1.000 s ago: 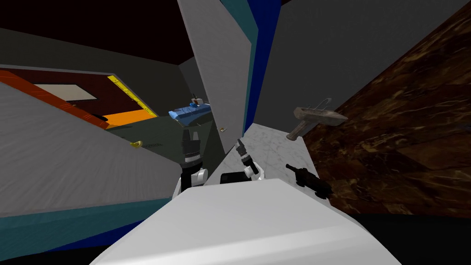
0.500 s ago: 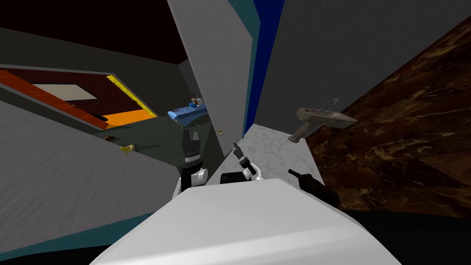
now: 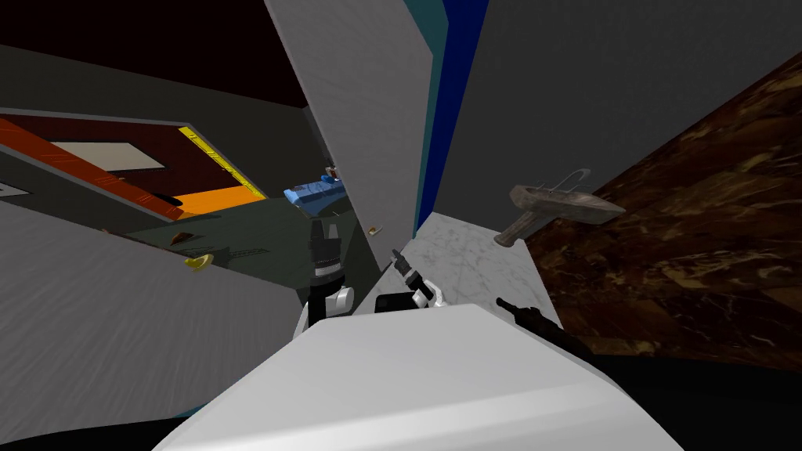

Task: Push the door open

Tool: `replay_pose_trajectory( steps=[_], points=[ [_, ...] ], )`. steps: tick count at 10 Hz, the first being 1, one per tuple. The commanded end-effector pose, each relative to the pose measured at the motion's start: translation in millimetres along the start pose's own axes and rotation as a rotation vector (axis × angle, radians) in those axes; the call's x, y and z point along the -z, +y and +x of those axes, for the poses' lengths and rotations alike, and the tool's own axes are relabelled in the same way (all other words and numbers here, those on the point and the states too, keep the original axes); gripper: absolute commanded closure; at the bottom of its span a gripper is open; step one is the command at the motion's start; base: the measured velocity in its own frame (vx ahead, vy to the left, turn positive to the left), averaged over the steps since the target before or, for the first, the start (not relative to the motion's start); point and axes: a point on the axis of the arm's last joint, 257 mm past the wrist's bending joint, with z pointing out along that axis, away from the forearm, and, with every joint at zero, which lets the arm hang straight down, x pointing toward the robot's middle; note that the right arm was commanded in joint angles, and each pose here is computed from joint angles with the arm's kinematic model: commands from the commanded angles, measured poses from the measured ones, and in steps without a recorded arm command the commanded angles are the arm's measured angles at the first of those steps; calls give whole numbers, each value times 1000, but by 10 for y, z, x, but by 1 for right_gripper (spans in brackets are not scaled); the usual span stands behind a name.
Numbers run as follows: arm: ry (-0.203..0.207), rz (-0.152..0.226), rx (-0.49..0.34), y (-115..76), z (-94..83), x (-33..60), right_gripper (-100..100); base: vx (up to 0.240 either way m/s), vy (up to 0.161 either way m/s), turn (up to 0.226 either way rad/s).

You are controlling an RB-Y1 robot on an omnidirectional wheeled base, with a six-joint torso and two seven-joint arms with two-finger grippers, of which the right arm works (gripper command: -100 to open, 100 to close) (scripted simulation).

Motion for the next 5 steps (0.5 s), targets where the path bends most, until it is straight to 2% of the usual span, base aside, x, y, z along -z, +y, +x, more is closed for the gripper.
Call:
replay_pose_trajectory(
  steps=[1,3,5],
  points=[
    [18,19,2,-92,65,24,-100,111,-34,9],
    [56,60,10,-275,173,70,-100,149,-38,16],
    [74,79,14,-358,219,95,-100,142,-30,11]
  ],
)
